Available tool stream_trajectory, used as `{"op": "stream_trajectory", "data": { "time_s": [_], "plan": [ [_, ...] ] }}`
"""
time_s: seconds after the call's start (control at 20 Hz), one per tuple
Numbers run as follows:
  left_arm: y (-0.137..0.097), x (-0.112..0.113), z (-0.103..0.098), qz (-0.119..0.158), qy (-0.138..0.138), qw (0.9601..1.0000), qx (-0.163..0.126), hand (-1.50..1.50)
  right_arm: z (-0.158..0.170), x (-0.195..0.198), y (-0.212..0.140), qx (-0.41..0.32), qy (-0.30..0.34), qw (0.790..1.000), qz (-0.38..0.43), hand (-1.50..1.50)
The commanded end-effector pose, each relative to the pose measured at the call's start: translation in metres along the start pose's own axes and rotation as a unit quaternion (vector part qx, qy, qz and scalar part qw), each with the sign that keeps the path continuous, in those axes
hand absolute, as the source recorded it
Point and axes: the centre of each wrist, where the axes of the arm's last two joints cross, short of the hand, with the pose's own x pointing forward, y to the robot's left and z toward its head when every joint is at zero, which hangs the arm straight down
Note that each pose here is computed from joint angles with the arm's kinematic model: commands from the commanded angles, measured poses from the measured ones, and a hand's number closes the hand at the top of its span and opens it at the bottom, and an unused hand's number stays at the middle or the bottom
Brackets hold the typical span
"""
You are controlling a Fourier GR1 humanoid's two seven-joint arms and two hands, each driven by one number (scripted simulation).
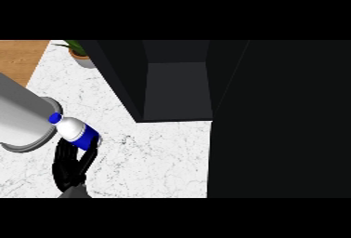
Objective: Pick up the bottled water, place it into the cabinet and close the cabinet
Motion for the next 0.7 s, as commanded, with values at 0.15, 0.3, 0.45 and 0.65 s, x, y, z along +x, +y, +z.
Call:
{"op": "stream_trajectory", "data": {
  "time_s": [0.15,0.3,0.45,0.65],
  "plan": [
    [0.004,-0.017,-0.004,-0.075,-0.020,0.9969,-0.014,1.50,-0.006,0.030,0.000,0.010,-0.030,0.999,0.011,-1.50],
    [0.006,-0.027,0.012,-0.110,-0.055,0.9924,0.004,1.50,-0.001,0.031,0.006,-0.002,-0.027,0.999,0.018,-1.50],
    [-0.005,-0.015,-0.012,-0.136,-0.099,0.9858,-0.009,1.50,-0.004,0.036,0.006,0.004,-0.026,1.000,0.015,-1.50],
    [-0.008,-0.018,-0.003,-0.128,-0.094,0.9563,-0.246,1.50,0.000,0.024,0.002,0.020,-0.022,0.999,0.015,-1.50]
  ]
}}
